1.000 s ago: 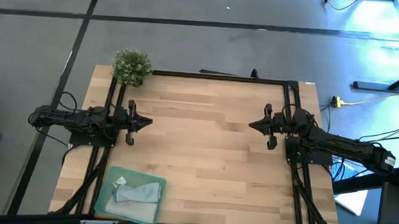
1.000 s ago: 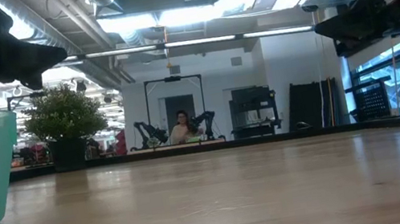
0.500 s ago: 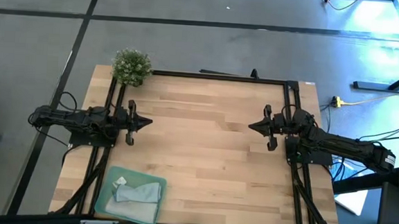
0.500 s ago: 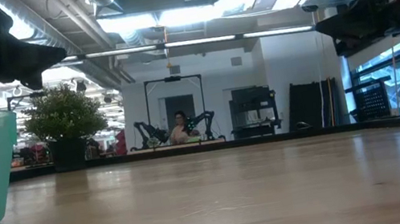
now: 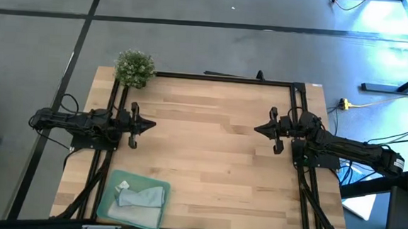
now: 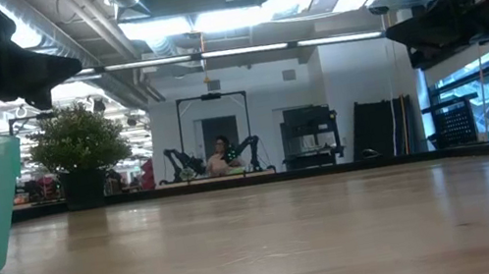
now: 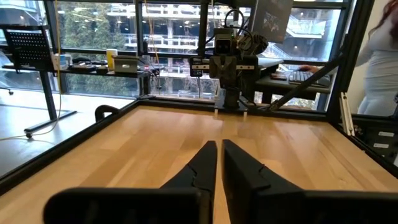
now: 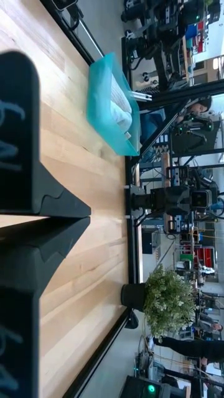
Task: Roll microfiber towels into tight, uniform cylinder then place into a basket
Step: Return to Home Position
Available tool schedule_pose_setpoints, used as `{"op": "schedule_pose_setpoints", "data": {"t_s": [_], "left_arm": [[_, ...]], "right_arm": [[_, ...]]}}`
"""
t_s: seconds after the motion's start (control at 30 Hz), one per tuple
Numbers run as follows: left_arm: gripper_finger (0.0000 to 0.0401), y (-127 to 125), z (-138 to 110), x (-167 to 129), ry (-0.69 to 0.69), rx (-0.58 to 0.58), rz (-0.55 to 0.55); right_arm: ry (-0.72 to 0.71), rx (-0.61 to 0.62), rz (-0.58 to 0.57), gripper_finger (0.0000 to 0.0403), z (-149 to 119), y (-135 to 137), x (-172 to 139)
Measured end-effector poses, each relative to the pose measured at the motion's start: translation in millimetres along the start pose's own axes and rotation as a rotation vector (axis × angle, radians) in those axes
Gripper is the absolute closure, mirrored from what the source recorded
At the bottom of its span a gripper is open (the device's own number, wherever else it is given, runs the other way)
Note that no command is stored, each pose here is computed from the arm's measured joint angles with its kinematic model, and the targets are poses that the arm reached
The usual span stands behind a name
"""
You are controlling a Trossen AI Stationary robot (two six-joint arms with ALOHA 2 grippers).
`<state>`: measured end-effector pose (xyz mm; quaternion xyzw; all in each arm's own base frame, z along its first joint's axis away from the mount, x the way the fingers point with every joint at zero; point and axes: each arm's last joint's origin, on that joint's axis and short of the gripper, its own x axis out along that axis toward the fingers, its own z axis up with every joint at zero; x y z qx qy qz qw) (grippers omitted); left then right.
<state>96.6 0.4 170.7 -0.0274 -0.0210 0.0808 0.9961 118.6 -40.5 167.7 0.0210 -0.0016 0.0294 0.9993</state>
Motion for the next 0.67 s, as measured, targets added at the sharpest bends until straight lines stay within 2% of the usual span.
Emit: {"op": "schedule_pose_setpoints", "data": {"t_s": [0.27,0.67], "left_arm": [[0.037,0.0,0.0,0.0,0.0,0.0,0.0],[0.0388,0.0,0.0,0.0,0.0,0.0,0.0]], "right_arm": [[0.0,0.0,0.0,0.0392,0.0,0.0,0.0],[0.0,0.0,0.0,0.0392,0.0,0.0,0.0]]}}
